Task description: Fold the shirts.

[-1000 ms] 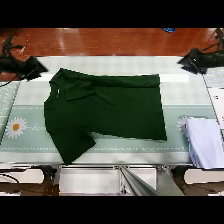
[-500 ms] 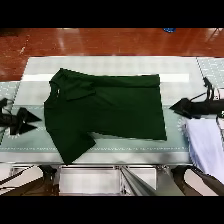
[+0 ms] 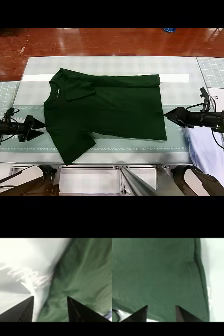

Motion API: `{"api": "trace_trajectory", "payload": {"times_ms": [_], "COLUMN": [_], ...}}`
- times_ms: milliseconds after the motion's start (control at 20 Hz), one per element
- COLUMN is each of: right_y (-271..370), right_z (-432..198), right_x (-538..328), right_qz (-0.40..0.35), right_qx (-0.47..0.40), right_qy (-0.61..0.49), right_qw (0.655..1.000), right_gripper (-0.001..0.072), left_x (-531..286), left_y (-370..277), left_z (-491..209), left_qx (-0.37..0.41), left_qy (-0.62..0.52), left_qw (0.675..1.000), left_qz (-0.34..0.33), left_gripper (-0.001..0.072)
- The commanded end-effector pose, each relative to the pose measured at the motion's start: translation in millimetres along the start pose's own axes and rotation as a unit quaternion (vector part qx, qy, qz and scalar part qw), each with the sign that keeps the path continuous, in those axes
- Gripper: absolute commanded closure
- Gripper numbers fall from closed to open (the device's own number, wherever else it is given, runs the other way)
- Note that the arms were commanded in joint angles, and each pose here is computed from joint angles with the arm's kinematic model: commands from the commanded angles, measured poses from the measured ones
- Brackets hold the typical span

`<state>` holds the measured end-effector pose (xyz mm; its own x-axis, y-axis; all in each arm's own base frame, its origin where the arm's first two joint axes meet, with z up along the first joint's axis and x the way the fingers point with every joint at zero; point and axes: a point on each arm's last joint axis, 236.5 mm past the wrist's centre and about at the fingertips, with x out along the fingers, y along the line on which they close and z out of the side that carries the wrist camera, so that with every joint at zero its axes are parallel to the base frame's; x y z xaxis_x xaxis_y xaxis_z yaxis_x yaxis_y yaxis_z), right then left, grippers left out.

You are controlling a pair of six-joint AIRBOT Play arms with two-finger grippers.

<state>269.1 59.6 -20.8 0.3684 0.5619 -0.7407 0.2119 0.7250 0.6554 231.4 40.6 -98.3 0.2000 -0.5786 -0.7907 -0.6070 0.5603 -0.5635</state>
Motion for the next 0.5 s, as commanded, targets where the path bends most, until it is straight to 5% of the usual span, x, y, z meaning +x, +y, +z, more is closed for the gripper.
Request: {"api": "trace_trajectory", "payload": {"times_ms": [0, 200, 300, 450], "right_y": [0.8, -2.0, -24.9, -85.9], "right_z": [-0.5, 4.3, 9.1, -12.0], "right_x": [0.3, -0.2, -7.2, -30.7], "right_qz": [0.003, -0.003, -0.051, -0.154], "right_qx": [0.006, 0.013, 0.008, 0.06], "right_qy": [-0.002, -0.012, -0.018, 0.017], "right_qw": [1.0, 1.0, 0.999, 0.986], "right_gripper": [0.0304, 0.0304, 0.0304, 0.0304], "left_x": [16.3, 42.7, 48.3, 45.3], "left_y": [-7.9, -19.9, -26.2, -34.2], "left_z": [7.9, -4.2, -10.1, -15.1], "left_qx": [0.004, 0.039, 0.066, 0.077], "left_qy": [-0.003, 0.035, 0.046, 0.061], "left_qw": [1.0, 0.999, 0.997, 0.995], "left_qz": [-0.014, 0.003, 0.007, -0.001], "left_gripper": [0.02, 0.022, 0.0681, 0.0689]}}
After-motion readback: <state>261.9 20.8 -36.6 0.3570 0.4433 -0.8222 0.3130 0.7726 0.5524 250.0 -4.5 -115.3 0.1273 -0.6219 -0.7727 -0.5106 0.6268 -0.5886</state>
